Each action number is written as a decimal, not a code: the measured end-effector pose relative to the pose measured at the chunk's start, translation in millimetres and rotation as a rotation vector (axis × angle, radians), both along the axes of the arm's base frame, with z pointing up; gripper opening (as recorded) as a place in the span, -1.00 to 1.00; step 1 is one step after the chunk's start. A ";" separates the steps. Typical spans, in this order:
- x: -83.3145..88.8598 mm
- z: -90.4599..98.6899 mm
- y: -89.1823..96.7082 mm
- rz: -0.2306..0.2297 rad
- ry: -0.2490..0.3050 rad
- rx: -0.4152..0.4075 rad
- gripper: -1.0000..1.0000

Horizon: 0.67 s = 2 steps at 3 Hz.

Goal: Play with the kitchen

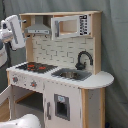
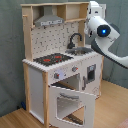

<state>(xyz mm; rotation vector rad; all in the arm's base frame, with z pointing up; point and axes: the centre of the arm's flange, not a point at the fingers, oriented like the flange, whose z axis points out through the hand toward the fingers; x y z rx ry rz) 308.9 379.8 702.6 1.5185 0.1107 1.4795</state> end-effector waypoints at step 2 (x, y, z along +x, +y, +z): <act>-59.9 -41.4 85.5 0.142 0.032 -0.150 1.00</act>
